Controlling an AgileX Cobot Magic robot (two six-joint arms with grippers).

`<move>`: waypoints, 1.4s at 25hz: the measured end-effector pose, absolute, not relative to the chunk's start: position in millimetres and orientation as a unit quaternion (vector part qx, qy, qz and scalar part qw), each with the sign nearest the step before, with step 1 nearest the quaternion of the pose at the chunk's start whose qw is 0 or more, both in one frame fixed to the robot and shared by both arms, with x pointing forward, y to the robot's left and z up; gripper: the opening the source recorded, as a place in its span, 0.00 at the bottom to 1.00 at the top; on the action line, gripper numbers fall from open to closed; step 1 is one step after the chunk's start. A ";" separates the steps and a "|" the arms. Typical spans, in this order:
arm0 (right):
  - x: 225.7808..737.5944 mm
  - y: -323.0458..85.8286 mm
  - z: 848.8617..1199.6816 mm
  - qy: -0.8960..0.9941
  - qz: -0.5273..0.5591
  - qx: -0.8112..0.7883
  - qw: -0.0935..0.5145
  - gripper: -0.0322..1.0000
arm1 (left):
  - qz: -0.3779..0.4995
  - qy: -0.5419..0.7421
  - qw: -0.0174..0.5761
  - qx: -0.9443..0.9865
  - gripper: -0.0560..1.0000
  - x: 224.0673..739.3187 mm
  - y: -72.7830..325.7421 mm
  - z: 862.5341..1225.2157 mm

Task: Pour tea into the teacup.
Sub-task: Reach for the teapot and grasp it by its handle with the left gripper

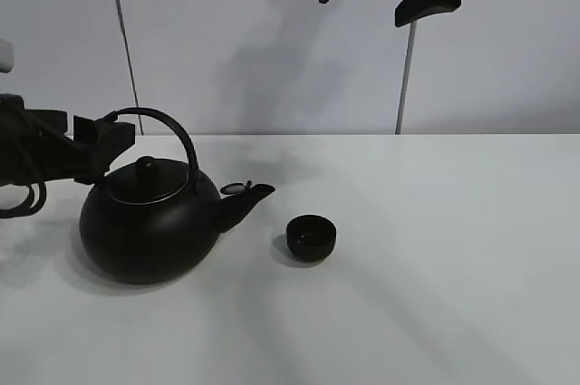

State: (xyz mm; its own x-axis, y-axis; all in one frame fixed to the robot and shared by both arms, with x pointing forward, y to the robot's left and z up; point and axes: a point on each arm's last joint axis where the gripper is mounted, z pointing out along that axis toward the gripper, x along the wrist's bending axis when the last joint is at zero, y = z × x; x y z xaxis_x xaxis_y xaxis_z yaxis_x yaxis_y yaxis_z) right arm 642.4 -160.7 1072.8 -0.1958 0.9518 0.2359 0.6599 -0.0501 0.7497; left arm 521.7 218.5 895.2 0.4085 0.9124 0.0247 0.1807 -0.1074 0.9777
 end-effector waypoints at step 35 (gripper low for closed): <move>642.4 -160.6 1072.9 0.663 0.397 0.607 0.184 0.63 | 0.303 0.436 0.509 0.678 0.57 532.1 212.4 892.0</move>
State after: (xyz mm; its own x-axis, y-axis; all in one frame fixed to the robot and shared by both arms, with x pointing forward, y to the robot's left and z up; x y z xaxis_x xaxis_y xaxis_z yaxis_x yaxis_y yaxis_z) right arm 642.4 -160.6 1072.9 -0.1952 0.9514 0.2380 0.6598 -0.0521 0.7496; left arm 532.1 212.4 892.0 0.4356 0.8995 -0.0330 0.2829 -0.1020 0.9537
